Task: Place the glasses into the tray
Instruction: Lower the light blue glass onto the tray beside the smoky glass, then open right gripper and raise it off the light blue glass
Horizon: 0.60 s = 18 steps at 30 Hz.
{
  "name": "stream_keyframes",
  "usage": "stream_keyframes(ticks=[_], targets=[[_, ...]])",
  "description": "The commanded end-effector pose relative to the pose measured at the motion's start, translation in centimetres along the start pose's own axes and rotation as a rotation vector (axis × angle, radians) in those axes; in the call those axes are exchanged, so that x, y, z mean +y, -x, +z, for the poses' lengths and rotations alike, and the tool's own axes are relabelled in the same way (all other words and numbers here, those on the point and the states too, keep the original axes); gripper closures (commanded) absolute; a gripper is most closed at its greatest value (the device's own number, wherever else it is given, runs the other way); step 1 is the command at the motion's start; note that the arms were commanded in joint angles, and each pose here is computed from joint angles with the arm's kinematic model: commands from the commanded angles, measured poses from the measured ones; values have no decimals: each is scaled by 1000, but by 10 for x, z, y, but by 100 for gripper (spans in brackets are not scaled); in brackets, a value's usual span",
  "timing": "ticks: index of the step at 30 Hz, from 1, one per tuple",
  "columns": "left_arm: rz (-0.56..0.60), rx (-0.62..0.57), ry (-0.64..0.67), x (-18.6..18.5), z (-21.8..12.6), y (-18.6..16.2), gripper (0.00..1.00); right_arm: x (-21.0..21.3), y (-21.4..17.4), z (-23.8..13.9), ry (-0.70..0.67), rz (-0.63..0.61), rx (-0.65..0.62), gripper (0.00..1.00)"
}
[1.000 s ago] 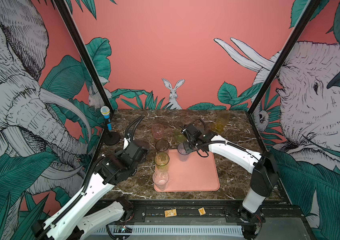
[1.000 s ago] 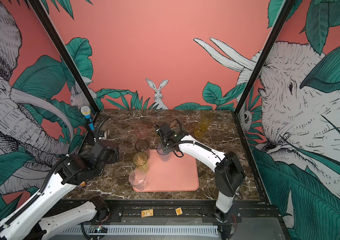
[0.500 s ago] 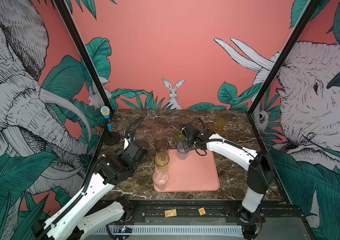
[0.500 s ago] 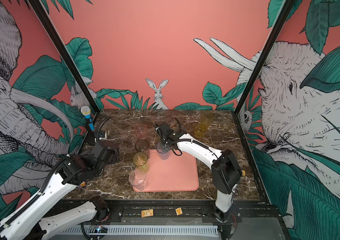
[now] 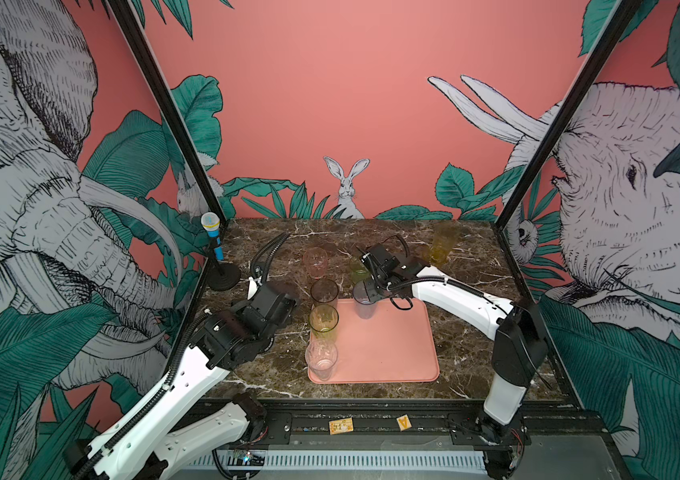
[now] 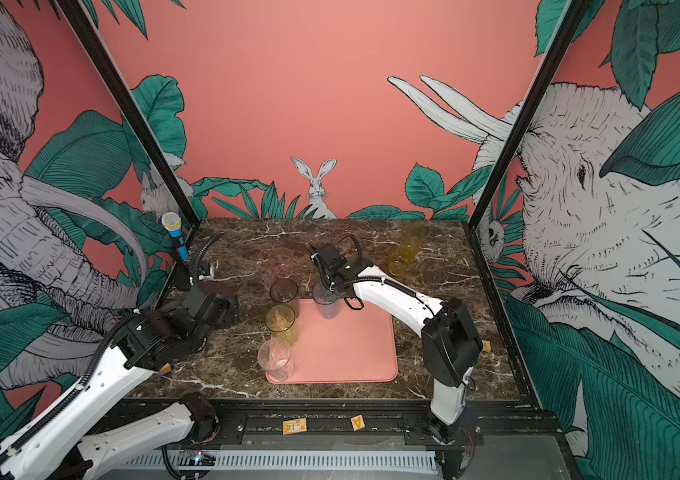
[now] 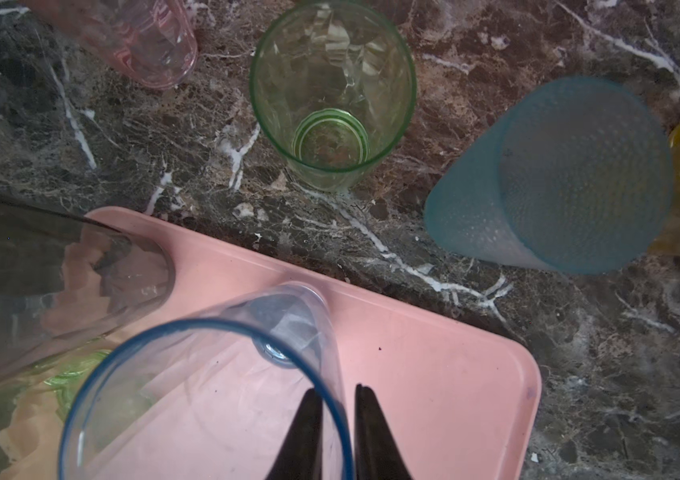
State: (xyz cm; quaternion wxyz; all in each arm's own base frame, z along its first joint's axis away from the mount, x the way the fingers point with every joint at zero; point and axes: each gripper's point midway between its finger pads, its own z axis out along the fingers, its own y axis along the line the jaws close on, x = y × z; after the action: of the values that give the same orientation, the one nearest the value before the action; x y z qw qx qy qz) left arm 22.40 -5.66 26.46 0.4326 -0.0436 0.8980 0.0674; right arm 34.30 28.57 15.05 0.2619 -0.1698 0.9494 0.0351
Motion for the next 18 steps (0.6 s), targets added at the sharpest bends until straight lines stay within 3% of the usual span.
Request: stream_keyframes(ticks=[1,14,18], targets=[[-19,2,13,5,0,-4,15,-2,11,-4,-7,31,-25,76],[-25,5,3,3,1,-4,15,-4,19,-23,2,36,-46,60],[-30,5,-6,0,3,-4,15,-3,30,-40,19,24,-81,48]])
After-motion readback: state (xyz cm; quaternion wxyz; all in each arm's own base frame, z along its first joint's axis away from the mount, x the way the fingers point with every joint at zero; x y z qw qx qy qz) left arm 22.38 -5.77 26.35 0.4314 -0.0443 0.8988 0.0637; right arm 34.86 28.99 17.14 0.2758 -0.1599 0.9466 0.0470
